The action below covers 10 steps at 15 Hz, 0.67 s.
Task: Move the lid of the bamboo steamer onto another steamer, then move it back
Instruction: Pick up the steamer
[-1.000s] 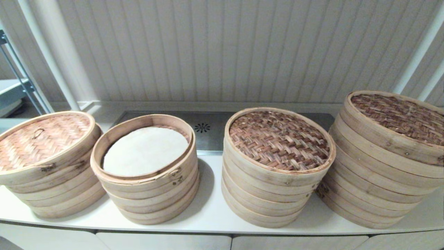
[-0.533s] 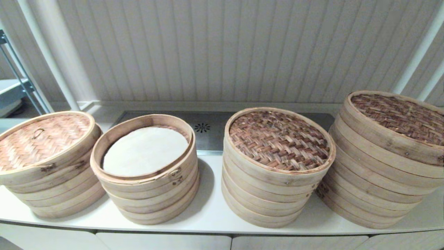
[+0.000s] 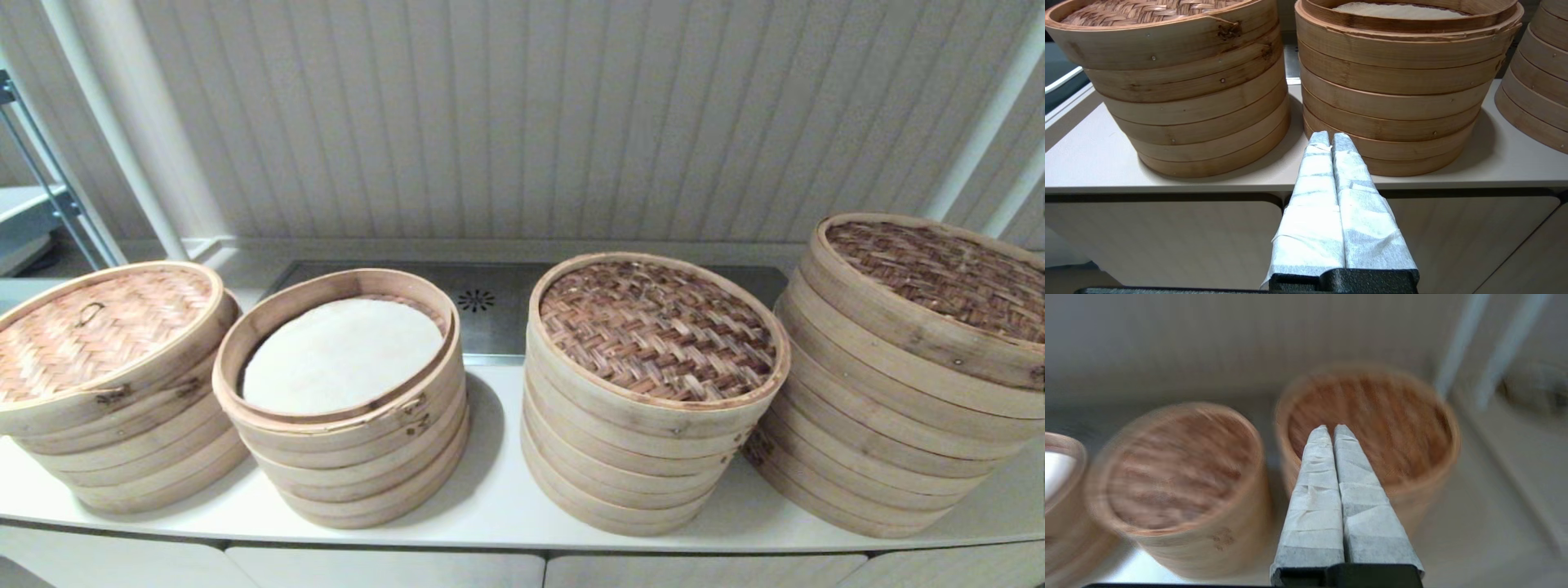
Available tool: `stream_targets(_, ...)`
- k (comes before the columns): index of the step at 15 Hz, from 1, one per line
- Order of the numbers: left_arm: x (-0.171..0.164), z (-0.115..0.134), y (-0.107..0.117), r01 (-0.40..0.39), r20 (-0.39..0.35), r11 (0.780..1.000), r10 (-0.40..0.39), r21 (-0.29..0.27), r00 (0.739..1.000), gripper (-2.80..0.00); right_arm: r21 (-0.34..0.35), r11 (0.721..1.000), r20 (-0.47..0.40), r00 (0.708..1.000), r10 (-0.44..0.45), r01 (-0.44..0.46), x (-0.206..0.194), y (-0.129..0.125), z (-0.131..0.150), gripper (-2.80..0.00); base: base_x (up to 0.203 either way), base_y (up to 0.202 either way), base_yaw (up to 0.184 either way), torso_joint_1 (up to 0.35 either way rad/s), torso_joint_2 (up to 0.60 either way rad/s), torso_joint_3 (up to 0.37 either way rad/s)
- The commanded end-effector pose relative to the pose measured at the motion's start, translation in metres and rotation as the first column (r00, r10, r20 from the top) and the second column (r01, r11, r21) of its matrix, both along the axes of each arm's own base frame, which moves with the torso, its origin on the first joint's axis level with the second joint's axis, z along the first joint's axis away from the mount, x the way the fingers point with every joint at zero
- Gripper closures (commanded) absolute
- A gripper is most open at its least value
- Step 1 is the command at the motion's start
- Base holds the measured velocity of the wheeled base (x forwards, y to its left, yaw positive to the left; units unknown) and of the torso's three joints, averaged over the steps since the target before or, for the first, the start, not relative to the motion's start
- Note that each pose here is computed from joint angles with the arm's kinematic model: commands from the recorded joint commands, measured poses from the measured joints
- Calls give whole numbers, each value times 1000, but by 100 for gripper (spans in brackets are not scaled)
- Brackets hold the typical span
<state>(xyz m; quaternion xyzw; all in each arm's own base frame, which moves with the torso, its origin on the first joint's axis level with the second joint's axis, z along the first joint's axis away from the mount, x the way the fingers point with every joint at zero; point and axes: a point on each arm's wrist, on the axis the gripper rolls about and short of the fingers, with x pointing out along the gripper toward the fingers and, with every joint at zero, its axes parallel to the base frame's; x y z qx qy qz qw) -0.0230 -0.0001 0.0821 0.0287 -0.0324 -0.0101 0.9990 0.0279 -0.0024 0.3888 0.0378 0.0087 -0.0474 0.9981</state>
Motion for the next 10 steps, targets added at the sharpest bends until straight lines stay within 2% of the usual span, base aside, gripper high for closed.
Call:
stream_targets(1,2,-8,0,1,-29,1000,-1,1,1000,0,21,997,-225,972,-70,76,74,-11,0,0,0,0,0,0,0,0)
stream_targets(4,2,-7,0,-2,-27,1000,2,-2,1000,0,45,955,-374,891,-257,294,127,-52,-8,0,0,0,0,0,0,0)
stream_targets(5,2,-8,0,-2,-29,1000,2,-2,1000,0,58,941,-400,871,-285,335,136,-61,-11,0,0,0,0,0,0,0)
stream_targets(7,2,-7,0,-2,-27,1000,2,-2,1000,0,99,939,-429,865,-259,330,148,-61,-17,0,0,0,0,0,0,0)
stream_targets(10,2,-8,0,1,-29,1000,-1,0,1000,0,102,942,-471,850,-237,319,173,-67,-32,0,0,0,0,0,0,0)
